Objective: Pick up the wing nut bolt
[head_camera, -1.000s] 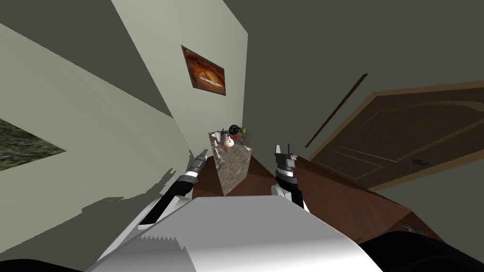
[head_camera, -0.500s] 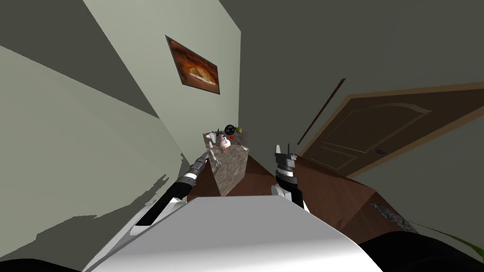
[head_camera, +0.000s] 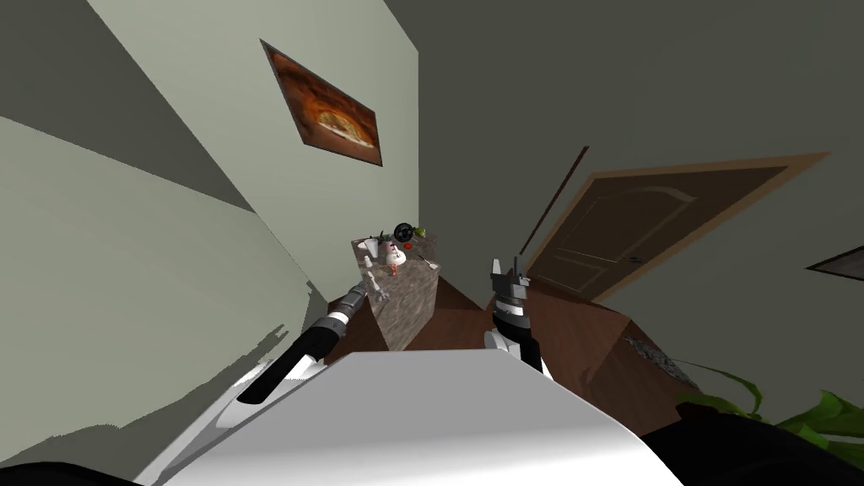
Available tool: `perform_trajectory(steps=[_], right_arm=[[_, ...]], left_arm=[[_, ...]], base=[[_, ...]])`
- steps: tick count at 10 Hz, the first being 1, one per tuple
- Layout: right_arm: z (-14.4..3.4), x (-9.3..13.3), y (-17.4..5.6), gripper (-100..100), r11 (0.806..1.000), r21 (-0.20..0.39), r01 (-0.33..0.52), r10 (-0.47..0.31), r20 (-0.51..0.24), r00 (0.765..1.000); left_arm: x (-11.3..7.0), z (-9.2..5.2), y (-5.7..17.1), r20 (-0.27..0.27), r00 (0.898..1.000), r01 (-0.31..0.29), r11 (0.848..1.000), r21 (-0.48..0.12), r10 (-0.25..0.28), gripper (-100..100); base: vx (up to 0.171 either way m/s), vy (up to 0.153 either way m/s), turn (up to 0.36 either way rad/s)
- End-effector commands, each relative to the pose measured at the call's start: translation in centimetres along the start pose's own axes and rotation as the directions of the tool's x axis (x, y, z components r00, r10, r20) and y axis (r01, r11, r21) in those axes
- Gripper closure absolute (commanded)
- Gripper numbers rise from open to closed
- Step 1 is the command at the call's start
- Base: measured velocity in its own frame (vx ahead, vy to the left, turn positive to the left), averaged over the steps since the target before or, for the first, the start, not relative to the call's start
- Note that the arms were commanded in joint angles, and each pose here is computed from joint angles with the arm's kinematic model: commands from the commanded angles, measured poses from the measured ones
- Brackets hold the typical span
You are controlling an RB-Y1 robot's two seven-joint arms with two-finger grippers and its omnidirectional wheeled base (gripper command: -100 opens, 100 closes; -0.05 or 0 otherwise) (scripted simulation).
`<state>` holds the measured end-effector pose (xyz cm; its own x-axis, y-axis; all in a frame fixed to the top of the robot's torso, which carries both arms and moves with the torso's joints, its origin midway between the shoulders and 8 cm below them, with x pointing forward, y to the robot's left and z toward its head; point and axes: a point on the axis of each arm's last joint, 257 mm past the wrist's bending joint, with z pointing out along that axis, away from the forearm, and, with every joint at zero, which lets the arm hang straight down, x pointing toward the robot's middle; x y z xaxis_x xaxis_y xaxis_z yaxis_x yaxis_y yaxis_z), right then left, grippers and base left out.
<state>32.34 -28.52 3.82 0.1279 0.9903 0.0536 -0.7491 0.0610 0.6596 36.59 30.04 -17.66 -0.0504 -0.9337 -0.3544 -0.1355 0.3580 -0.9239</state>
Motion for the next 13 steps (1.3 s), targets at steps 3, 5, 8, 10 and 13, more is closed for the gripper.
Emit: perform_trajectory(steps=[3, 5, 8, 10, 13], right_arm=[[0.0, 0.0, 0.0, 0, 1.0, 0.0, 0.0, 0.0, 0.0, 1.0], [0.0, 0.0, 0.0, 0, 1.0, 0.0, 0.0, 0.0, 0.0, 1.0], [0.0, 0.0, 0.0, 0, 1.0, 0.0, 0.0, 0.0, 0.0, 1.0], [0.0, 0.0, 0.0, 0, 1.0, 0.0, 0.0, 0.0, 0.0, 1.0], [0.0, 0.0, 0.0, 0, 1.0, 0.0, 0.0, 0.0, 0.0, 1.0]], left_arm=[[0.1, -0.8, 2.5, -0.031, 0.999, -0.031, 0.994, -0.109, 0.028, -100], [0.0, -1.1, 3.5, -0.042, 0.998, -0.047, 0.988, -0.149, 0.041, -100], [-0.4, -1.8, 5.2, -0.064, 0.995, -0.083, 0.971, -0.224, 0.071, -100], [-0.6, -2.2, 6.2, -0.074, 0.994, -0.103, 0.959, -0.264, 0.086, -100], [-1.5, -3.4, 8.4, -0.104, 0.986, -0.161, 0.92, -0.358, 0.132, -100]], base=[[0.015, 0.021, -0.175], [0.01, 0.029, -0.167], [0.006, 0.021, -0.162], [0.008, 0.029, -0.15], [-0.003, 0.024, -0.21]])
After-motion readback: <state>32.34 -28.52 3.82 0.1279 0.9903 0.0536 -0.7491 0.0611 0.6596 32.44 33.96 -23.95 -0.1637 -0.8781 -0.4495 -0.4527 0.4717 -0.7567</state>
